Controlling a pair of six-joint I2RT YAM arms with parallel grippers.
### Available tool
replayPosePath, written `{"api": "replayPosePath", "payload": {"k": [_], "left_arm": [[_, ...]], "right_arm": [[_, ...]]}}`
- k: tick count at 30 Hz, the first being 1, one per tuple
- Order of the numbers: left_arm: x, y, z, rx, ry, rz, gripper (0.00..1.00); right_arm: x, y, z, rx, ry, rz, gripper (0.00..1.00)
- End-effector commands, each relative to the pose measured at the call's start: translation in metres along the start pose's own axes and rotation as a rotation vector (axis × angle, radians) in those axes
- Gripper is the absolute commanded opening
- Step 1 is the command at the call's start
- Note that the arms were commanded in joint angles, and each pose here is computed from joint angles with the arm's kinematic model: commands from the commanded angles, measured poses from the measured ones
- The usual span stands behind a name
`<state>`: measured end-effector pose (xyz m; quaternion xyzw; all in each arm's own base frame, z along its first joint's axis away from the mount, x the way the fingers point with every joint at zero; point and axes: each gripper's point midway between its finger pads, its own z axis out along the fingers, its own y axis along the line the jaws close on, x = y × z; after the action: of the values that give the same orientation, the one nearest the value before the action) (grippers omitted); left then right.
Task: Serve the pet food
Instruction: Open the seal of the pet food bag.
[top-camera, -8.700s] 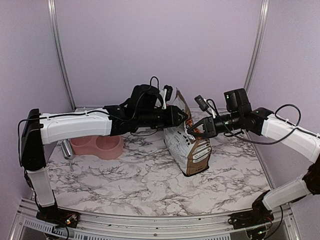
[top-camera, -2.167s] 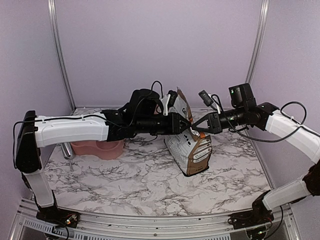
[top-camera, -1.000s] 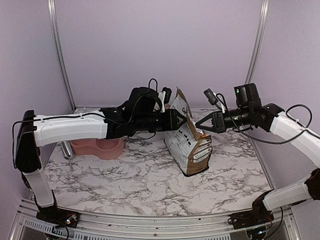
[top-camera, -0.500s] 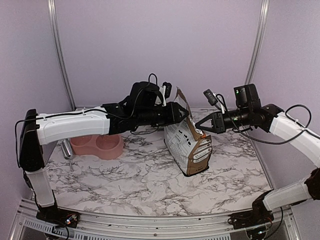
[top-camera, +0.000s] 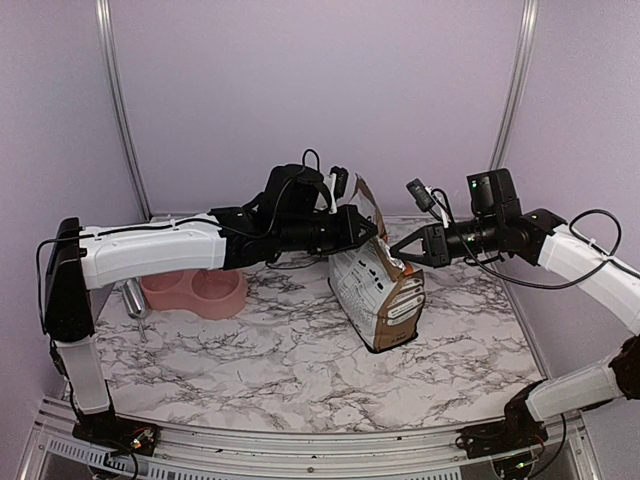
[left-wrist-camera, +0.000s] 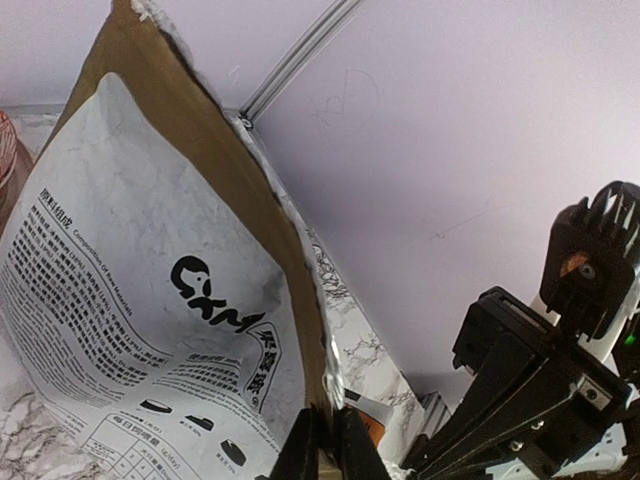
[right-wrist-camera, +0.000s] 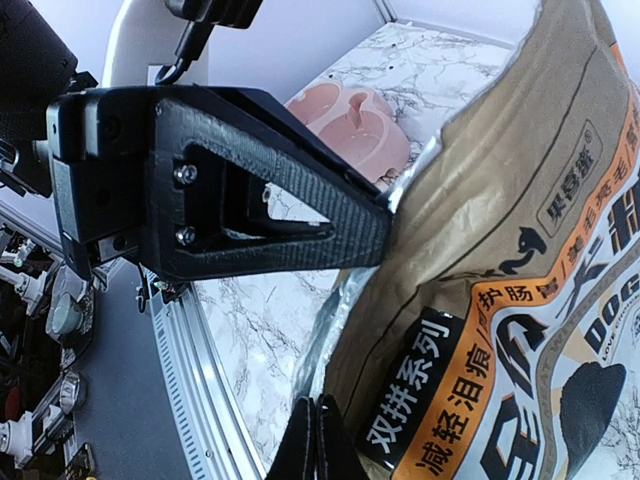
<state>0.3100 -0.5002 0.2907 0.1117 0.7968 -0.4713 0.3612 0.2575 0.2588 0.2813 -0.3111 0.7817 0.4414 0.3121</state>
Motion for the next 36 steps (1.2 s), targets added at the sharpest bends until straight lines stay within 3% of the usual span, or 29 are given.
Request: {"api": "replayPosePath", "payload": {"k": [1, 7, 22, 27, 36], "left_arm": [[0.006, 0.008, 0.005, 0.007, 0.021, 0.004, 0.03], [0.004, -0.004, 0.005, 0.089, 0.010, -0.010, 0.00], [0.001, -0.007, -0.004, 0.120, -0.002, -0.010, 0.00], [0.000, -0.009, -0.004, 0.124, -0.007, -0.011, 0.00], [0.000, -0.009, -0.004, 0.125, -0.006, -0.011, 0.00]], "right_arm": [[0.001, -0.005, 0.000, 0.009, 0.004, 0.017, 0.00], [-0.001, -0.005, -0.001, 0.010, 0.000, 0.016, 0.00], [-0.003, -0.002, -0.005, 0.017, 0.000, 0.009, 0.00], [-0.002, -0.002, 0.002, 0.027, 0.025, 0.009, 0.18], [-0.005, 0.002, 0.015, 0.043, 0.053, -0.010, 0.20]]}}
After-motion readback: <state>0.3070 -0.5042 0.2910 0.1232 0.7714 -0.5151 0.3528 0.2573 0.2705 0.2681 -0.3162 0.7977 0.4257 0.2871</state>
